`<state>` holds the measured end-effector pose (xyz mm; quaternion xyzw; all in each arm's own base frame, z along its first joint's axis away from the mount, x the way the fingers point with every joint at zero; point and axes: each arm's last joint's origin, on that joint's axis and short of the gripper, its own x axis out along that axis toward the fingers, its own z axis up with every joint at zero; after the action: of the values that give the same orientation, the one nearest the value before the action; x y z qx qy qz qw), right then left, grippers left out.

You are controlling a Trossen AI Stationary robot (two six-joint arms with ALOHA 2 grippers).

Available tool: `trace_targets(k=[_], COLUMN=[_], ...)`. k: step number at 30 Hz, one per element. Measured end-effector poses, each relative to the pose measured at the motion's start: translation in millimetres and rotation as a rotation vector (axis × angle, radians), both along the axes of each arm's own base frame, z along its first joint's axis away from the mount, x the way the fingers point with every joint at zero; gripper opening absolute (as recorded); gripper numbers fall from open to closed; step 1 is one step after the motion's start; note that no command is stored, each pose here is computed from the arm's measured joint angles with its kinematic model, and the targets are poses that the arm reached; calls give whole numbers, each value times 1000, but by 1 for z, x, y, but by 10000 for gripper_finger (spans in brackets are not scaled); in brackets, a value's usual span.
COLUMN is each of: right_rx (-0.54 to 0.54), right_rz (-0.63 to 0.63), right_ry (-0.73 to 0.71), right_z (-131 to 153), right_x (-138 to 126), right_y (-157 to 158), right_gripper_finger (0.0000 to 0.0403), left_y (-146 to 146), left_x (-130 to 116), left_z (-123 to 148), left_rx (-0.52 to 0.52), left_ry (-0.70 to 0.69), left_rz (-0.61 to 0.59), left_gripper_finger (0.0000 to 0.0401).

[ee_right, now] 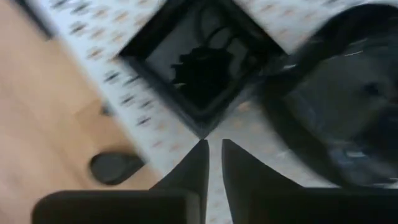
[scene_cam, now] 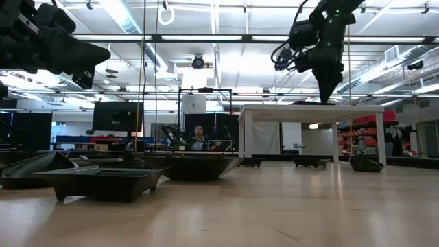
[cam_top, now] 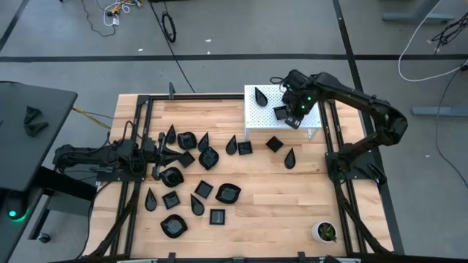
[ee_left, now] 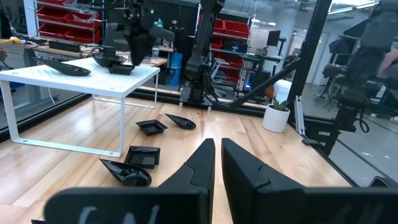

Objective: Pick & Place Mini shaped plates
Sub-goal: Stack the black leaf shaped plate on the black leaf shaped plate on the shelf

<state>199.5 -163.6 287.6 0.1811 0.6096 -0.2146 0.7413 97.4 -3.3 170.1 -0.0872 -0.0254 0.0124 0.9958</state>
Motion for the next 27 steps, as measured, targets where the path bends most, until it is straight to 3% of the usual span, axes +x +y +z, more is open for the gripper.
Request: trace_targets(k=[5, 20, 27], right_rx=[-86, -171, -183], right_rz=[-48, -145, -141], right_ry=[43, 44, 37], right_z=[0, 2, 9], right_x=[-5, -16, -17], right_y=[-9, -29, -18], right_gripper_finger=[24, 15, 15], left_y=[0, 0, 0], left_x=[0, 0, 0], left_z=[0, 0, 0], left_rx=[0, -1, -1], left_ry=[0, 0, 0], left_rz=[0, 0, 0], left_gripper_finger=[32, 32, 32])
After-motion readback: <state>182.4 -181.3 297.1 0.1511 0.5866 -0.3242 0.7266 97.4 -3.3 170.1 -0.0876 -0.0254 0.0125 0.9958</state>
